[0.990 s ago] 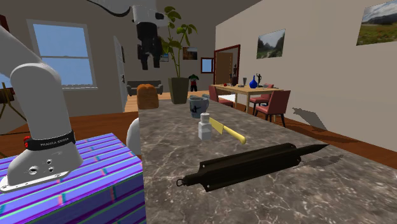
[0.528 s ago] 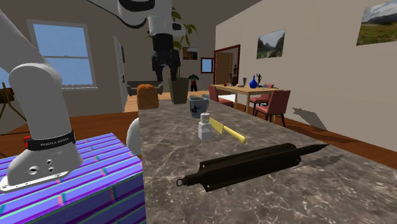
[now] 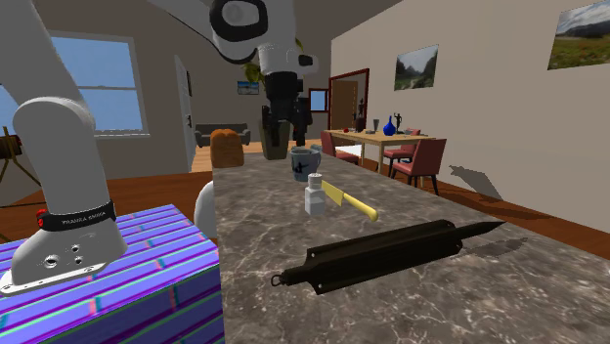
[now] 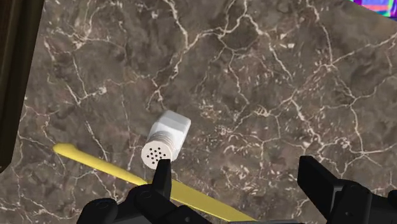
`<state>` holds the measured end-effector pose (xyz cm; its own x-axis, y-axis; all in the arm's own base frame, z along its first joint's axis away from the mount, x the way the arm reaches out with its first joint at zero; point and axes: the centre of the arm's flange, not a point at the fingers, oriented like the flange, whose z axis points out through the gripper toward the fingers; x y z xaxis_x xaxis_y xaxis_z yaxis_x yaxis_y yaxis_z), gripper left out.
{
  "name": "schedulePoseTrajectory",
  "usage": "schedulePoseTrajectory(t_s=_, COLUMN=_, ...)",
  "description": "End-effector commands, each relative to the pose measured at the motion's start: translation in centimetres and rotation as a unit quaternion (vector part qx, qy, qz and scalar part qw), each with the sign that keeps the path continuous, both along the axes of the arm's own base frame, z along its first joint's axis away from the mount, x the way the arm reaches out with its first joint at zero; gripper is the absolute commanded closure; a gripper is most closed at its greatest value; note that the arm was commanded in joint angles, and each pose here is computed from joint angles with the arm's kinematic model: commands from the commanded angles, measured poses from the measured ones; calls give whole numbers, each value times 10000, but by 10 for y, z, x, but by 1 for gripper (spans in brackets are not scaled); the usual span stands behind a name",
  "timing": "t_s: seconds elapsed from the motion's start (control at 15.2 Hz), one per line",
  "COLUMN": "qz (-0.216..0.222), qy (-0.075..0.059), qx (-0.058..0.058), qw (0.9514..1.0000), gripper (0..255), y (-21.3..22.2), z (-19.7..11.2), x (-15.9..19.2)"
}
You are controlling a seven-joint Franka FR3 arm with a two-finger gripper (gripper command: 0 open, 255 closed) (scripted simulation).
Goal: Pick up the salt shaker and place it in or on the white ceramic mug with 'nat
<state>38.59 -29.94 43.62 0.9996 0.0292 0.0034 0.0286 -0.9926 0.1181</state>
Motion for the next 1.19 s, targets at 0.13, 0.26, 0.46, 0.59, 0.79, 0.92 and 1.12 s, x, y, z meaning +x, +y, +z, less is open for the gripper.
schedulePoseTrajectory(t_s=0.13, qz=-19, qy=-35, qx=-60, qw=10000, gripper=0, y=-45, z=-22, x=13)
schedulePoseTrajectory(t_s=0.26, qz=-29, qy=-49, qx=-81, qw=10000, gripper=0, y=-64, z=-31, x=19)
schedulePoseTrajectory(t_s=0.46, qz=-29, qy=-49, qx=-81, qw=10000, gripper=0, y=-66, z=-47, x=19)
schedulePoseTrajectory(t_s=0.59, qz=-29, qy=-49, qx=-81, qw=10000, gripper=0, y=-67, z=-58, x=19)
schedulePoseTrajectory(t_s=0.79, qz=-29, qy=-49, qx=-81, qw=10000, gripper=0, y=-69, z=-71, x=19)
schedulePoseTrajectory(t_s=0.92, qz=-29, qy=-49, qx=-81, qw=10000, gripper=0, y=-69, z=-71, x=19)
schedulePoseTrajectory(t_s=1.12, qz=-29, qy=-49, qx=-81, qw=10000, gripper=0, y=-69, z=-71, x=19)
